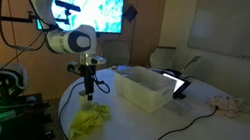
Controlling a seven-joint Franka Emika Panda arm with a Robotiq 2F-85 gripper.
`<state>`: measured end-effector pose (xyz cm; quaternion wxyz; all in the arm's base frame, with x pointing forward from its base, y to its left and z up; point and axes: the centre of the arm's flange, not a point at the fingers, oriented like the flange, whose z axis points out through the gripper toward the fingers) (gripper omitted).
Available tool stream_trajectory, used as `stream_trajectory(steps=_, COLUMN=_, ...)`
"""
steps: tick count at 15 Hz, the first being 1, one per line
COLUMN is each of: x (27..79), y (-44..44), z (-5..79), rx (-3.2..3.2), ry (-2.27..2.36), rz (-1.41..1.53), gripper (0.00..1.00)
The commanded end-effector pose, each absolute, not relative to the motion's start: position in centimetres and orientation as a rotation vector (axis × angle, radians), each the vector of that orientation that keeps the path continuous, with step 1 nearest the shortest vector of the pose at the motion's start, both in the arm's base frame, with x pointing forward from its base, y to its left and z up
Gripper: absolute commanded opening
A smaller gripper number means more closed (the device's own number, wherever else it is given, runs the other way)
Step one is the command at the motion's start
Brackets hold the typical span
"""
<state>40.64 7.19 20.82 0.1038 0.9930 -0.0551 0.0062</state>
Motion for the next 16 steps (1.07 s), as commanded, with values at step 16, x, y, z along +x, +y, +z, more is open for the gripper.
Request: stream_trajectory(steps=16, x=40.5, y=3.7, z=14.9, rx=3.018, ry=-0.413, rz=0.043, gripper=1.0)
